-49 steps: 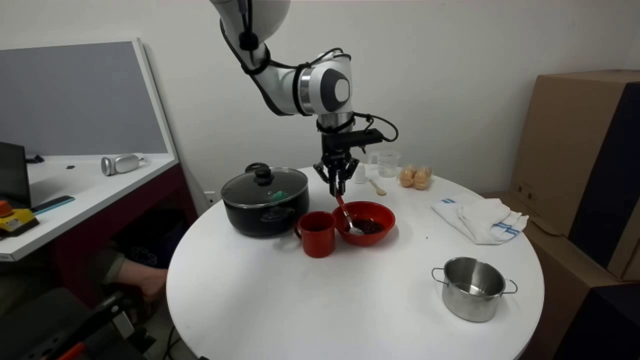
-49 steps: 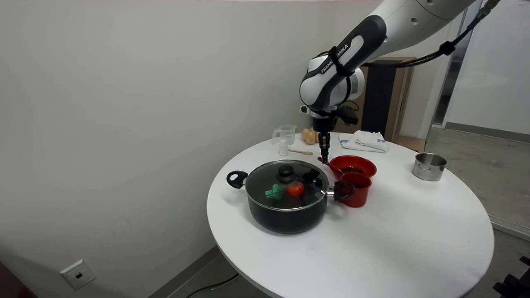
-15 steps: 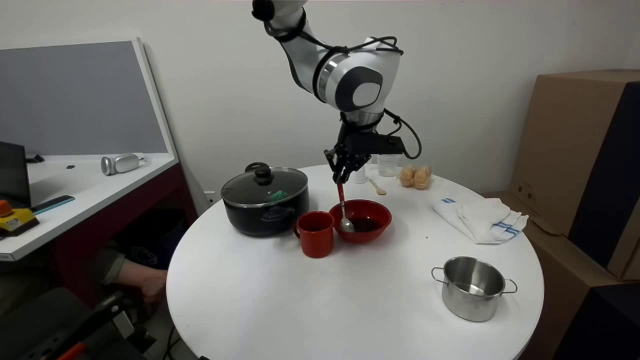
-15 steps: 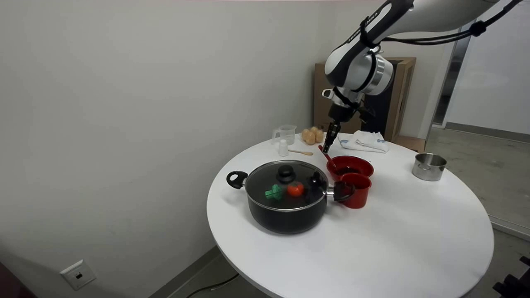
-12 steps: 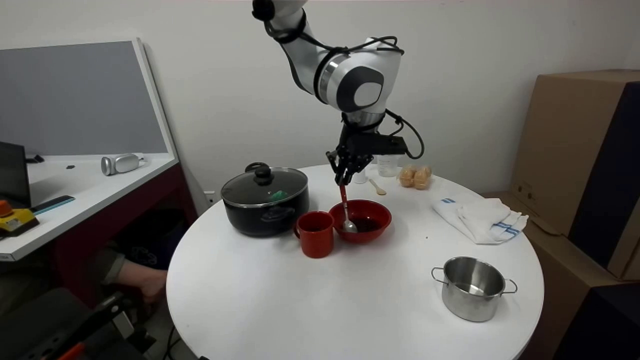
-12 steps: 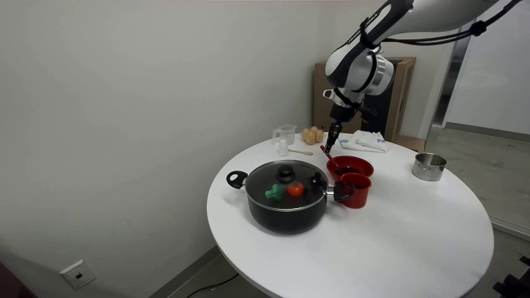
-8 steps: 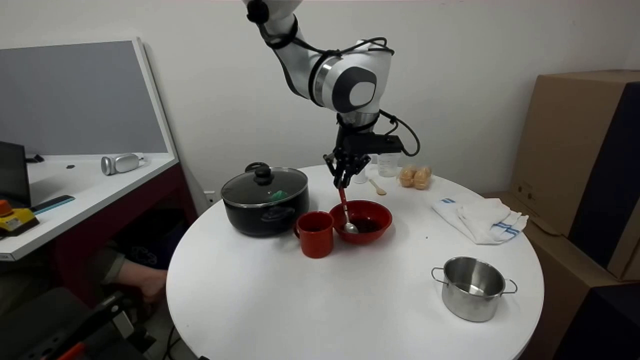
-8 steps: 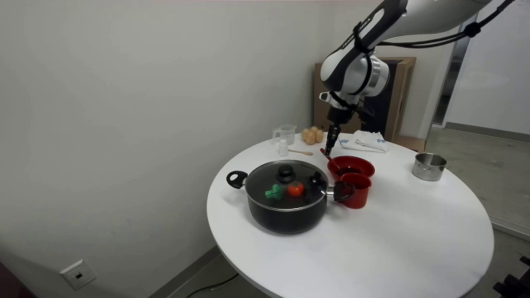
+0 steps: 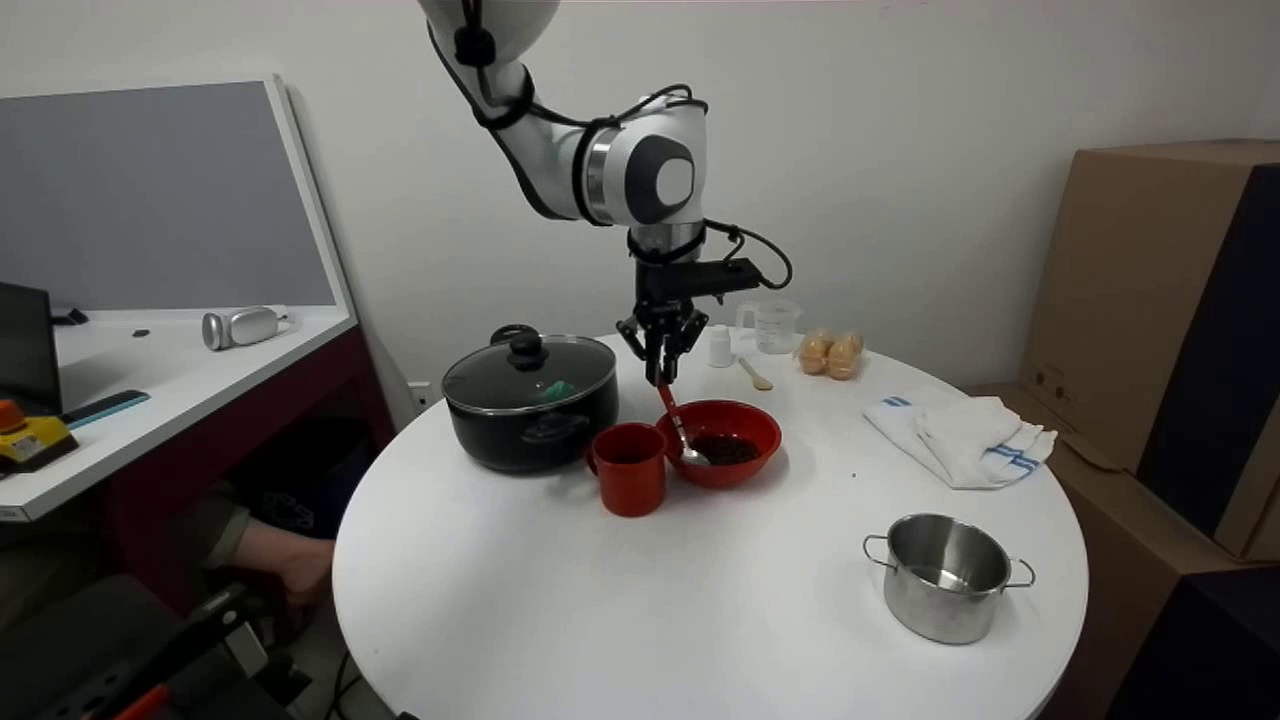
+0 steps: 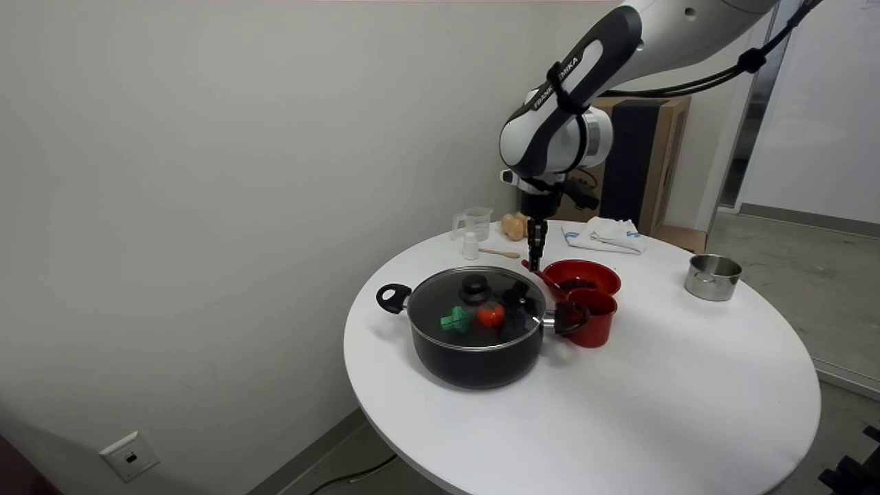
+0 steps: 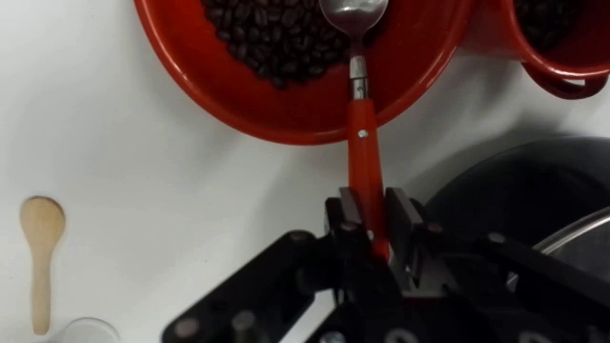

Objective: Use the spoon to take one scoop of contents from the orange bowl then pour it back into the bowl

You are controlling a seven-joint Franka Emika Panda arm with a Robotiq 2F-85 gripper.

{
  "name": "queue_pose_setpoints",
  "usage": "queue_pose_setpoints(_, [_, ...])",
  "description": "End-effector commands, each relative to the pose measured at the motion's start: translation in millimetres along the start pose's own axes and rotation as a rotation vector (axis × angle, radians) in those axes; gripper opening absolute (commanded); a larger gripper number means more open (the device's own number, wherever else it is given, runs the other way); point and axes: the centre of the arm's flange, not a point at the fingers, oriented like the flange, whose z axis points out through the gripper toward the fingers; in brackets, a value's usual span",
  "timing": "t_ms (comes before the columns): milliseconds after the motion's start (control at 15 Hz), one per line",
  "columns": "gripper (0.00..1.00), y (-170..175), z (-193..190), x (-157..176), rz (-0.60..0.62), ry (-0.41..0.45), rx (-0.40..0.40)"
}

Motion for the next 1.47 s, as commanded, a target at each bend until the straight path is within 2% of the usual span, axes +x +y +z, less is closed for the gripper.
queue_pose_setpoints(0, [0.09,-9.8,11.6,10.4,-0.016,-0.076,-0.022])
queue_pose_setpoints(867, [0.09,-3.7,10.9,6.4,0.027,-0.196,-0.109])
queue_pose_setpoints(1400, [0.08,-0.2,-2.4,12.0,0.062,-0.258,-0.097])
